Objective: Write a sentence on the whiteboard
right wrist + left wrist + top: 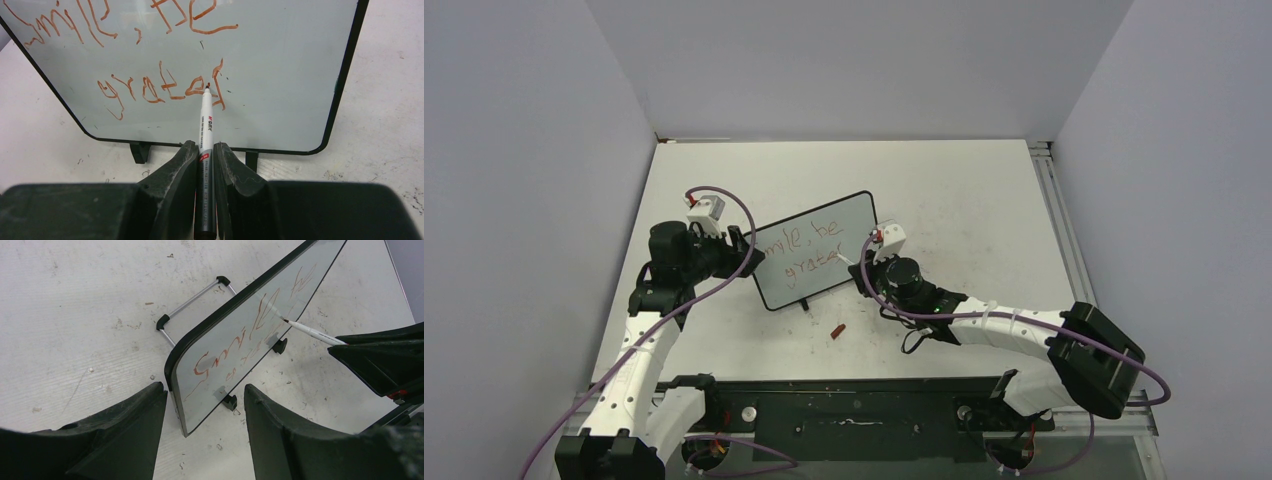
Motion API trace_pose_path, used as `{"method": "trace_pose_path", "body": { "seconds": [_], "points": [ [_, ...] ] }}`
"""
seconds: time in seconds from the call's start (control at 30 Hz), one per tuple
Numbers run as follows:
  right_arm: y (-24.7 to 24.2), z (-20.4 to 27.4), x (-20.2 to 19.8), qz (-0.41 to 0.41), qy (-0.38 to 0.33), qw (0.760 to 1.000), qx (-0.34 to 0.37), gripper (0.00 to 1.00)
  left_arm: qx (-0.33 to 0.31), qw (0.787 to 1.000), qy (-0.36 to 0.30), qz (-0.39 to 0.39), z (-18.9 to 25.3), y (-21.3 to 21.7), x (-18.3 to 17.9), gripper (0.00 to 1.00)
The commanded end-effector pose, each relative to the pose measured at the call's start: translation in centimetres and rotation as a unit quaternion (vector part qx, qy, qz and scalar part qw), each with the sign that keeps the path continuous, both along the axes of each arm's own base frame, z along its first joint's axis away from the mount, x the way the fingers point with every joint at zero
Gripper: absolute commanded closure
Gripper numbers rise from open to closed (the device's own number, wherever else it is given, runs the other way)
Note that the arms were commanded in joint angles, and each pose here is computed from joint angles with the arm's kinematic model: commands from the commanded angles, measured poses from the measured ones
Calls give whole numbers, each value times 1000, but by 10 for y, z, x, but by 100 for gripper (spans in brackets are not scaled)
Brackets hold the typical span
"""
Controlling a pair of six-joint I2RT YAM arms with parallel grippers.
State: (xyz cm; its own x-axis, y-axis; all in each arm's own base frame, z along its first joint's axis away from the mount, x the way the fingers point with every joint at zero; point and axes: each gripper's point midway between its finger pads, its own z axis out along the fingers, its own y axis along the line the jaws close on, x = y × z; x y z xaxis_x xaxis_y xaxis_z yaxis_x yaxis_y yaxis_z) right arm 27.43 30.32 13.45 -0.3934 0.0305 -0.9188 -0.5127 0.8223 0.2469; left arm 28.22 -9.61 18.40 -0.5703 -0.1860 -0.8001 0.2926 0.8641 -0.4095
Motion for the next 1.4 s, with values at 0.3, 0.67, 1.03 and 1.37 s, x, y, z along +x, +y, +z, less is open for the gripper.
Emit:
{"method": "trace_pose_path", "body": {
  "seconds": [0.3,0.67,1.03,1.37],
  "points": [
    [3,27,14,-30,-31,999,29,95,-4,999,-33,-11,18,-3,6,44],
    [-15,24,16,-66,-30,997,21,95,-3,999,-33,-9,18,-2,6,44],
    [-9,37,9,-33,-47,998,28,95,-2,999,-34,-8,19,-2,6,44],
    [-19,44,5,-36,-58,997,27,95,-1,999,-33,-6,18,-1,5,44]
  ]
}}
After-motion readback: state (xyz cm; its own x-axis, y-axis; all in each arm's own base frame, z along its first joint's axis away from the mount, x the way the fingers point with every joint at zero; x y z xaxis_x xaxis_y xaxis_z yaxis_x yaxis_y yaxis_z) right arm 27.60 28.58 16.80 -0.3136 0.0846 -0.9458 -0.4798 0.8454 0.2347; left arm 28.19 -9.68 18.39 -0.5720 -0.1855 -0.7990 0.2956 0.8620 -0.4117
